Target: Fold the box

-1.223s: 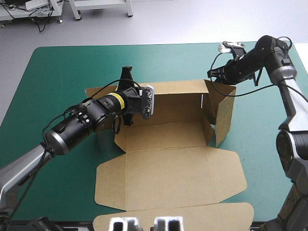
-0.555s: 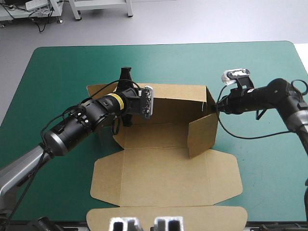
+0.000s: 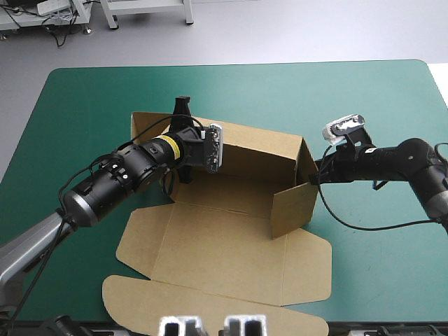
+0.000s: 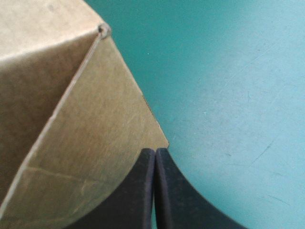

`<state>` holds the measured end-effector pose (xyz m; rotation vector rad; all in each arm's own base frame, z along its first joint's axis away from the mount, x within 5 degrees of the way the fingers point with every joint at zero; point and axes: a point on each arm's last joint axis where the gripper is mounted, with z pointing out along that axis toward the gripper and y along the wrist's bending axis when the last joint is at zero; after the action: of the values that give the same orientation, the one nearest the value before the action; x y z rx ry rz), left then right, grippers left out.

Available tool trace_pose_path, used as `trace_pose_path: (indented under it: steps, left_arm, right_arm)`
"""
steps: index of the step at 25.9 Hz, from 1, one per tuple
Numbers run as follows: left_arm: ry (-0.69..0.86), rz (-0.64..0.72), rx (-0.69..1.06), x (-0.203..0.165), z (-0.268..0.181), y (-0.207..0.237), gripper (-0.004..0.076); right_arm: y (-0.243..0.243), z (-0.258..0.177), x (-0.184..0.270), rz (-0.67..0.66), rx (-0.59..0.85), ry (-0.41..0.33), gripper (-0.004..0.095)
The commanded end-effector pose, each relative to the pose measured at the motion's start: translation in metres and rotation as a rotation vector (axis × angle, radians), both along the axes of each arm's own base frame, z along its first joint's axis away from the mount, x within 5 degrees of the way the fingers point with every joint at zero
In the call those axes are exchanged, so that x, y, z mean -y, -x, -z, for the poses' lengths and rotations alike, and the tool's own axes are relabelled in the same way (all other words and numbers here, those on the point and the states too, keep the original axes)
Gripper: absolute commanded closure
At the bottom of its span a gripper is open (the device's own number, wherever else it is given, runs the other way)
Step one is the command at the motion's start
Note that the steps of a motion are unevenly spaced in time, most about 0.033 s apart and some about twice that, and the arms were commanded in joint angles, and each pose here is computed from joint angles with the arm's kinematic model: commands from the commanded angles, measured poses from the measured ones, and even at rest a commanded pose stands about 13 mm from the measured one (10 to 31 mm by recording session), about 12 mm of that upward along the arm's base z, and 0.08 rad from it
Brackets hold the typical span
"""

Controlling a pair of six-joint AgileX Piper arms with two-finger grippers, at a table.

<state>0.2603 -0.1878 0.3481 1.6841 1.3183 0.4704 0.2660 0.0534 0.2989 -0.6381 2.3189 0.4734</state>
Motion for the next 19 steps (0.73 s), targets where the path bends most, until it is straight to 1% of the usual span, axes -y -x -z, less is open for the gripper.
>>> trace_pose_path:
  steps: [1,5,6,8,10,14,19]
  left_arm:
    - [0.043,-0.012,0.033,-0.004,-0.017,0.004,0.0734]
    - [0.035,-0.013,0.034,-0.004,-0.017,0.004,0.0734]
    - [0.034,-0.012,0.037,-0.004,-0.017,0.004,0.0734]
    - [0.035,-0.012,0.039,-0.004,-0.017,0.004,0.0734]
    - [0.038,-0.010,0.042,-0.004,-0.018,0.004,0.0734]
    - [0.059,-0.023,0.030,-0.004,-0.018,0.004,0.0734]
    - [0.102,-0.051,0.006,-0.004,-0.018,0.004,0.0734]
  right_arm:
    - [0.008,-0.023,-0.002,-0.040,0.015,-0.006,0.0928]
    - [0.018,-0.028,-0.007,-0.104,-0.070,-0.048,0.0928]
    - [0.024,-0.031,-0.011,-0.147,-0.119,-0.085,0.0928]
    - [0.028,-0.035,-0.014,-0.182,-0.151,-0.121,0.0928]
    - [0.028,-0.037,-0.016,-0.192,-0.149,-0.146,0.0928]
    - [0.020,-0.040,-0.014,-0.135,-0.070,-0.143,0.0928]
    - [0.019,-0.043,-0.017,-0.134,-0.051,-0.186,0.0928]
